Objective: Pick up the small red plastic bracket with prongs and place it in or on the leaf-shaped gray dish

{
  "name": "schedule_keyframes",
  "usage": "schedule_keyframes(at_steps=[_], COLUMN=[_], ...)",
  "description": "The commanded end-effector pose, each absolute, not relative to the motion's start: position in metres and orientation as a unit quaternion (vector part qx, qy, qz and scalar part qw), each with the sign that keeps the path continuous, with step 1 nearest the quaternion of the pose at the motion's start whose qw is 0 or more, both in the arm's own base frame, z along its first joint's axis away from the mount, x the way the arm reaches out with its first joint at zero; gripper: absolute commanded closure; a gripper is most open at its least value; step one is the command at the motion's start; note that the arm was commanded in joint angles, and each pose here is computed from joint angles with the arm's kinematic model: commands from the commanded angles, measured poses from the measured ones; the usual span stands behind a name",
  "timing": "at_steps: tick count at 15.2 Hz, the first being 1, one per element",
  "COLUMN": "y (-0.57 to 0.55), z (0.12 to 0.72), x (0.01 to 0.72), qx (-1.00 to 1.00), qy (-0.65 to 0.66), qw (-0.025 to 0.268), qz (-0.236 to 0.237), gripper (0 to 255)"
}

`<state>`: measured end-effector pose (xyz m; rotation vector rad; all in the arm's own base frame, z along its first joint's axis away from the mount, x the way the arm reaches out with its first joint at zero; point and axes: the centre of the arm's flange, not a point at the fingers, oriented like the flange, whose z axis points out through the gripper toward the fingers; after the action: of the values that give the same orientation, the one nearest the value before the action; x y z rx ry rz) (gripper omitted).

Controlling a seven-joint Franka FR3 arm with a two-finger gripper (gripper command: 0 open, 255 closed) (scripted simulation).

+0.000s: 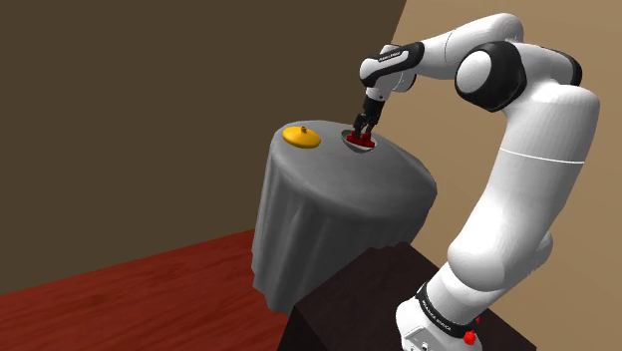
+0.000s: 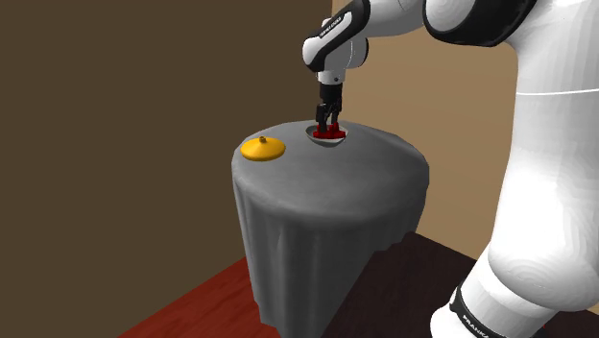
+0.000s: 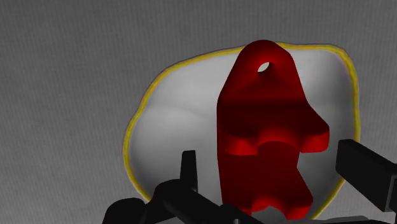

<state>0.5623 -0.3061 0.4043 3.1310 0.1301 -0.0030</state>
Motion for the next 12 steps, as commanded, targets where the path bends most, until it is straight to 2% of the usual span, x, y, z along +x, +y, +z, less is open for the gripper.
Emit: schedule_keyframes(at_steps=[1,5,12], y=[-0.306,-0.306,-0.306], z=[0.404,0.454,0.454], x=[0.562,0.562,0.562], qx=[0.999,0.999,0.999], qy=[0.042,0.042,0.042], qw=[0.004,0.004,0.004], qz=[-0.001,-0.001,-0.001], gripper=[0,0,0])
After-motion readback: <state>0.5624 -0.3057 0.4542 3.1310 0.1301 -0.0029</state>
